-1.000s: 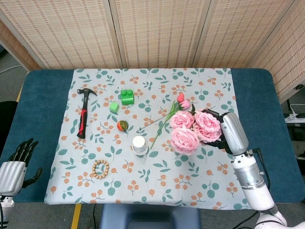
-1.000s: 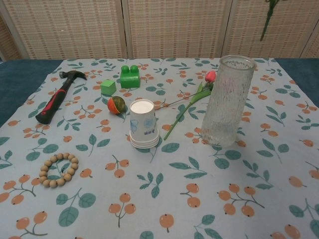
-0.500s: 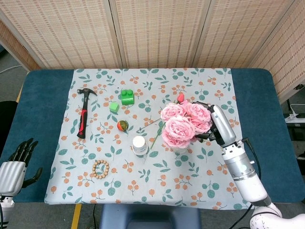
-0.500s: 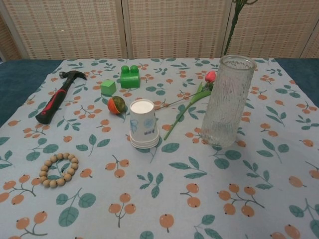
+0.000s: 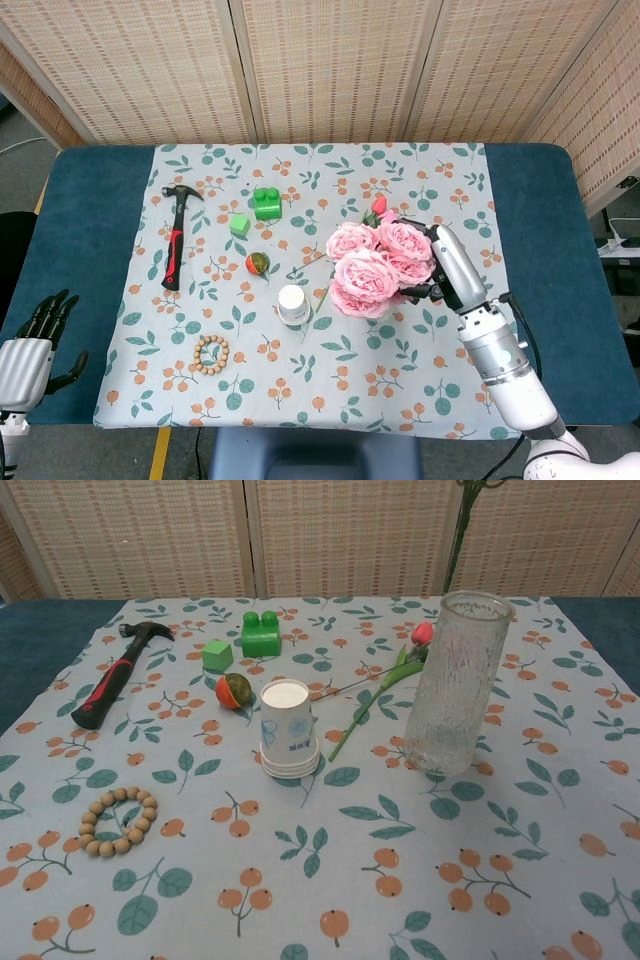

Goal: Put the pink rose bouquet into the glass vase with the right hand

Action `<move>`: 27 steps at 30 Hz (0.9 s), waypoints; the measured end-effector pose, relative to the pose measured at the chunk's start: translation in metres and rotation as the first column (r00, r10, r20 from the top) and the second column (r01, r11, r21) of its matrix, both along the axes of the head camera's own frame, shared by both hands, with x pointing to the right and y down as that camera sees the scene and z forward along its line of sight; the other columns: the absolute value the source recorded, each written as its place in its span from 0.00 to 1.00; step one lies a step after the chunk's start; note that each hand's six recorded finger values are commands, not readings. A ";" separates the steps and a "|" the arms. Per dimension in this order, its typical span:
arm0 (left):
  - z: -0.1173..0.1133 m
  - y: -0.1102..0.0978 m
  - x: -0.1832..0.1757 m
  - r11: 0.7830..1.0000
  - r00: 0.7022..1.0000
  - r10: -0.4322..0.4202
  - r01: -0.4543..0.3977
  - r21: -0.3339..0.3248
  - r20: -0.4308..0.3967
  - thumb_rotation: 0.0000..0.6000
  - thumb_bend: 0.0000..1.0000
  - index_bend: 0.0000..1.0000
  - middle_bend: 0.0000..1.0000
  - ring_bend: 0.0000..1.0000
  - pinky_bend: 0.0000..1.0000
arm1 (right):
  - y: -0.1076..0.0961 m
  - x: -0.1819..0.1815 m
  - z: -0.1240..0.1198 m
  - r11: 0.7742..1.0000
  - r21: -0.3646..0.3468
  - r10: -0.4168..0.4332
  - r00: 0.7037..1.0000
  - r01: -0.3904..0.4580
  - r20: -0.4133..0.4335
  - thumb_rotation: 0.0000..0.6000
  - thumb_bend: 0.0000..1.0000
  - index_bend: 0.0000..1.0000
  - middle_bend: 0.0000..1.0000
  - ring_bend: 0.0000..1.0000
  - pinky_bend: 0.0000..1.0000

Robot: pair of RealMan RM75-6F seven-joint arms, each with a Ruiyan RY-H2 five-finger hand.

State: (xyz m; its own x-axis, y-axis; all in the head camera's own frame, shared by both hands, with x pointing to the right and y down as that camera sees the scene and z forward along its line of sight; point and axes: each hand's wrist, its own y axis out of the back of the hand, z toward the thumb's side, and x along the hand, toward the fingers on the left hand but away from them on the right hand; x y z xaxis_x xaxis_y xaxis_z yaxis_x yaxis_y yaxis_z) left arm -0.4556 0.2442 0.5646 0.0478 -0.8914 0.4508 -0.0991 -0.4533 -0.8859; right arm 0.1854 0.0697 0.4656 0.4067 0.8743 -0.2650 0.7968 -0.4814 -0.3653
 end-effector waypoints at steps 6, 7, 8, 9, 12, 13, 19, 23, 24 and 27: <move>0.000 0.000 0.000 1.000 1.000 0.000 0.000 0.001 -0.003 1.00 0.37 0.01 0.02 0.05 0.29 | 0.004 -0.002 -0.002 1.000 -0.014 -0.002 1.000 0.002 -0.001 1.00 0.52 0.86 1.00 0.94 1.00; 0.000 0.000 0.000 1.000 1.000 0.000 0.000 0.000 -0.003 1.00 0.37 0.01 0.02 0.05 0.29 | 0.004 -0.002 -0.002 1.000 -0.016 -0.002 1.000 0.002 -0.003 1.00 0.52 0.86 1.00 0.94 1.00; 0.000 0.000 0.000 1.000 1.000 0.000 0.000 0.000 -0.004 1.00 0.37 0.01 0.02 0.05 0.29 | 0.004 -0.002 -0.002 1.000 -0.018 -0.001 1.000 0.001 -0.005 1.00 0.52 0.86 1.00 0.94 1.00; 0.000 0.000 0.000 1.000 1.000 0.000 0.000 0.000 -0.004 1.00 0.37 0.01 0.02 0.05 0.29 | 0.004 -0.001 -0.002 1.000 -0.018 0.002 1.000 -0.002 -0.008 1.00 0.52 0.86 1.00 0.94 1.00; 0.000 0.000 0.000 1.000 1.000 -0.001 0.001 -0.001 -0.006 1.00 0.37 0.01 0.02 0.05 0.29 | 0.005 0.003 -0.002 1.000 -0.022 0.016 1.000 -0.017 -0.017 1.00 0.53 0.86 1.00 0.94 1.00; 0.000 0.000 0.000 1.000 1.000 0.000 0.000 -0.002 -0.005 1.00 0.37 0.01 0.02 0.05 0.29 | 0.005 0.004 -0.002 0.999 -0.024 0.021 1.000 -0.022 -0.020 1.00 0.53 0.86 1.00 0.94 1.00; 0.000 0.000 0.001 1.000 1.000 0.000 0.000 -0.003 -0.006 1.00 0.37 0.01 0.02 0.05 0.29 | 0.002 0.010 0.004 0.998 -0.047 0.042 0.999 -0.043 -0.030 1.00 0.53 0.86 1.00 0.95 1.00; 0.001 0.000 0.000 1.000 1.000 -0.001 0.001 -0.005 -0.005 1.00 0.37 0.01 0.02 0.05 0.29 | 0.001 0.012 0.007 0.997 -0.057 0.047 0.998 -0.049 -0.038 1.00 0.53 0.86 1.00 0.95 1.00; 0.000 0.000 0.000 1.000 1.000 -0.001 0.001 -0.005 -0.005 1.00 0.37 0.01 0.02 0.05 0.29 | 0.001 0.012 0.008 0.997 -0.060 0.046 0.998 -0.048 -0.040 1.00 0.53 0.86 1.00 0.95 1.00; 0.000 0.000 0.001 1.000 1.000 0.000 0.000 -0.003 -0.006 1.00 0.37 0.01 0.02 0.05 0.29 | 0.002 0.015 0.012 0.997 -0.063 0.049 0.998 -0.052 -0.047 1.00 0.53 0.86 1.00 0.95 1.00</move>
